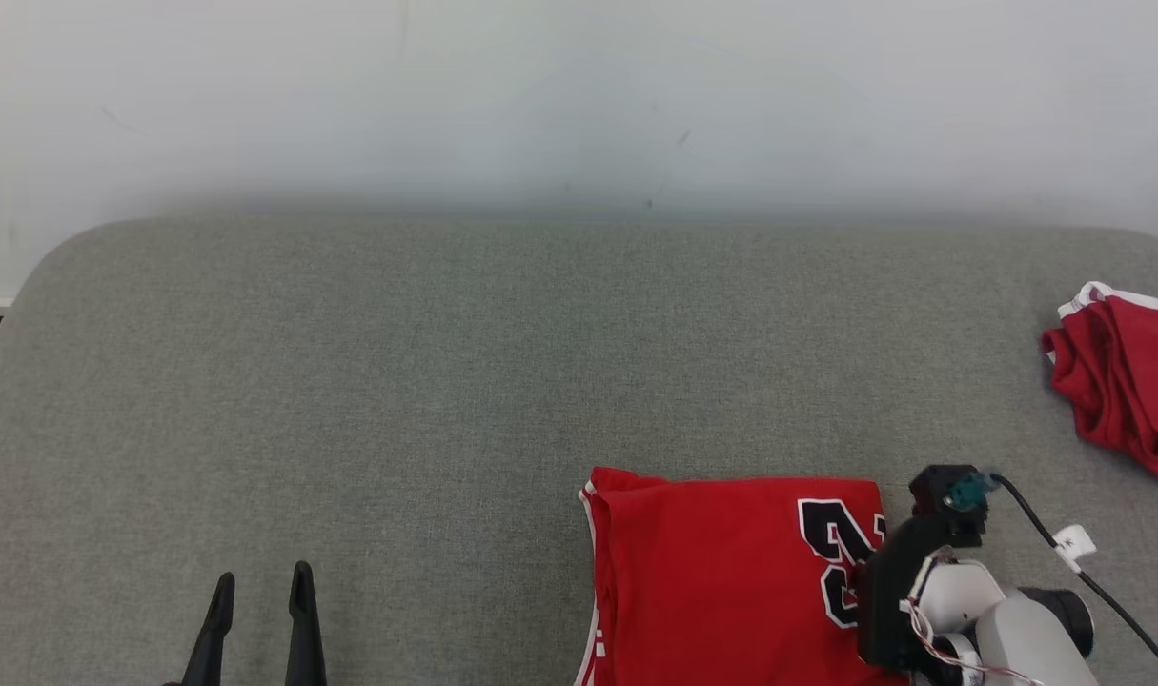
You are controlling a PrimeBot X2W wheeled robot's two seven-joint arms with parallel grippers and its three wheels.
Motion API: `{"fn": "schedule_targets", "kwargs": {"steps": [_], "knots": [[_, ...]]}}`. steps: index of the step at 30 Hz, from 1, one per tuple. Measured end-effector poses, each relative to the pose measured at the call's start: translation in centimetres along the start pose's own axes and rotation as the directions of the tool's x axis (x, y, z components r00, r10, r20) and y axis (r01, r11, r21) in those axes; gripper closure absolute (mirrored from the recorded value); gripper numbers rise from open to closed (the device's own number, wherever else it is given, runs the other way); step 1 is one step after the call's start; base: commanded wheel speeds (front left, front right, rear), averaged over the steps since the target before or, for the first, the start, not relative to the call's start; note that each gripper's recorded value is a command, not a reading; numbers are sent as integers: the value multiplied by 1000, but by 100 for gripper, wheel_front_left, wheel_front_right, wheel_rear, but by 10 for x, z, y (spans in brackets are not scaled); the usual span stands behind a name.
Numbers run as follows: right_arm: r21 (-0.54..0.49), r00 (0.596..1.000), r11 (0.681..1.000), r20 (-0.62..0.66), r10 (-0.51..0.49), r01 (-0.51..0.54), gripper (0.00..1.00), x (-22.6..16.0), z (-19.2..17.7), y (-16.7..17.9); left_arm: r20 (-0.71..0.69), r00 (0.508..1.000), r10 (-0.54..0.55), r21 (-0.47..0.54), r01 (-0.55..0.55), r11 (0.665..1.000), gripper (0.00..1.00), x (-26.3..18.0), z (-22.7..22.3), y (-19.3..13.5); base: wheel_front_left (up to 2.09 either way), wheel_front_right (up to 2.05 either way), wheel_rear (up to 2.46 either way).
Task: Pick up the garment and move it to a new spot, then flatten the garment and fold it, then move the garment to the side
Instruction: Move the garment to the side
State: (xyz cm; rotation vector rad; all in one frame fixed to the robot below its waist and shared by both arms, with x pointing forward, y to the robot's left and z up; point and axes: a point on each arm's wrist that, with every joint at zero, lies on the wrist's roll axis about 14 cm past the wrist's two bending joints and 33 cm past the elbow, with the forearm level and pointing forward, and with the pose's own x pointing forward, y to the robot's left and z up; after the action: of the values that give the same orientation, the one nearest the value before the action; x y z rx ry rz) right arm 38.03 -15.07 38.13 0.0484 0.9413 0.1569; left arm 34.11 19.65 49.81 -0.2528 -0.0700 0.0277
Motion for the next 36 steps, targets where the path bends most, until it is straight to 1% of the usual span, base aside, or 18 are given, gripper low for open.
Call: {"fn": "schedule_targets", "kwargs": {"steps": [2, 4, 9, 11, 14, 17, 22, 25, 27, 32, 34, 36], "knots": [[-14, 1000, 1000, 11, -9, 9, 100, 1, 6, 0, 2, 1000, 2, -1, -2, 1000, 0, 1, 0, 0, 0, 0, 0], [-44, 999, 999, 35, -30, 32, 100, 2, 20, -3, 5, 1000, 1, -3, -1, 1000, 0, 4, 1, 0, 0, 0, 0], [-83, 989, 991, 118, -92, 102, 100, 3, 68, -16, 25, 1000, -15, -3, 15, 1000, 0, 20, 6, -5, 0, 0, 0], [-83, 980, 987, 151, -126, 140, 100, 2, 86, -25, 21, 1000, -16, -2, 16, 1000, 0, 25, 4, -6, 0, 0, 0], [-56, 964, 978, 188, -187, 201, 100, -1, 110, -46, 12, 1000, -24, -3, 24, 1000, 0, 32, 0, -8, 0, 0, 0], [-11, 942, 965, 224, -252, 261, 100, -9, 132, -72, 0, 1000, -28, -2, 28, 1000, 0, 38, -6, -9, 0, 0, 0], [75, 889, 931, 278, -363, 356, 100, -35, 154, -118, -14, 999, -52, -1, 52, 999, 0, 48, -12, -15, 0, 0, 0], [119, 837, 894, 317, -446, 432, 100, -58, 163, -151, -19, 998, -67, 3, 67, 998, 0, 54, -16, -19, 0, 0, 0], [143, 813, 873, 319, -487, 466, 100, -68, 164, -166, -31, 997, -75, 5, 75, 997, 0, 57, -21, -21, 0, 0, 0], [206, 787, 852, 325, -524, 482, 100, -70, 177, -185, -44, 994, -104, 23, 106, 994, 0, 71, -29, -28, 0, 0, 0], [221, 771, 836, 321, -549, 503, 100, -70, 181, -196, -57, 992, -112, 28, 114, 993, 0, 75, -35, -29, 0, 0, 0], [242, 744, 813, 328, -582, 529, 100, -73, 188, -210, -69, 990, -121, 38, 124, 992, 0, 81, -41, -28, 0, 0, 0]]}}
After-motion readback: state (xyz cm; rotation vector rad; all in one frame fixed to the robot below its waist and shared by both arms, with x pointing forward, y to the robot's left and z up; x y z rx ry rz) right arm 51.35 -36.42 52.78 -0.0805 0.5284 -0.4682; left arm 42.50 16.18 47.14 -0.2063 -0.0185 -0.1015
